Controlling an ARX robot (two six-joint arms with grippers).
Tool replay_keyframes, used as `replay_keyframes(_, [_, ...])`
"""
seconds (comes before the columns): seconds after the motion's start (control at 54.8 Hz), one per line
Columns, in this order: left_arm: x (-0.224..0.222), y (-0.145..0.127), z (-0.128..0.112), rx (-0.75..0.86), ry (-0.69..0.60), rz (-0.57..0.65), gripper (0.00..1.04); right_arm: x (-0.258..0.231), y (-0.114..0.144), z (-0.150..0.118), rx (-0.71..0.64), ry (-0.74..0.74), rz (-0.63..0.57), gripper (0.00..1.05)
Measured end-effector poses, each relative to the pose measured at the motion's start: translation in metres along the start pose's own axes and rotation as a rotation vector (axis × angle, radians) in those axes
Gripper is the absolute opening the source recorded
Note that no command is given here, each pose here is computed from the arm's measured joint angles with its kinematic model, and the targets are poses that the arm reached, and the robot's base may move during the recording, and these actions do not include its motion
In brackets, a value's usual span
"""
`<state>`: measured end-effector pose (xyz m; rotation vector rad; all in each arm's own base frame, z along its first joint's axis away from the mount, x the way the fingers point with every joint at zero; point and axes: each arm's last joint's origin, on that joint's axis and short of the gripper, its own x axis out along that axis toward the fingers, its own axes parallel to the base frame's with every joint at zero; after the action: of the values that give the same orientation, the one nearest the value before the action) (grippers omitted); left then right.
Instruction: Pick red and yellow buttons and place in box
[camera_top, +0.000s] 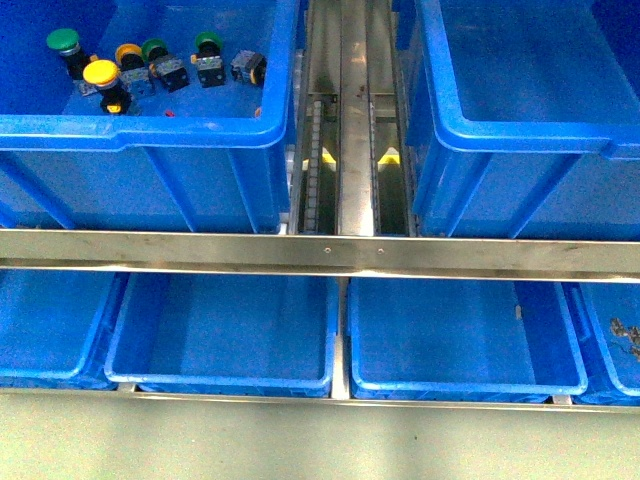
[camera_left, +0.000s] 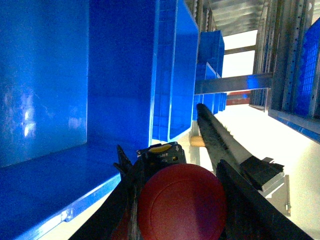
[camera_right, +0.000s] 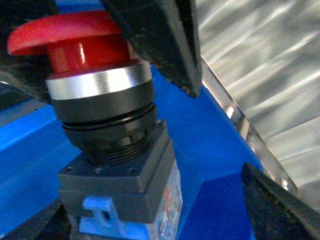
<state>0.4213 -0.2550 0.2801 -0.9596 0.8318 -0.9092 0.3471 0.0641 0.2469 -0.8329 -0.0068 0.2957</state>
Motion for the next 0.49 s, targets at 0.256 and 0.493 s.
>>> replay_keyframes(0.256, [0.0010,0.0003,-0.0006,-0.011,-0.005,0.007,0.34,0.0003,0.0045,-0.0035,0.001,0.006,0.018,0.33])
replay_keyframes(0.493, [0.0043,-0.0001,-0.0009,0.006,-0.022,0.020,0.48,-0.0002,0.0043,-0.0054,-0.001,0.012,0.013,0.30])
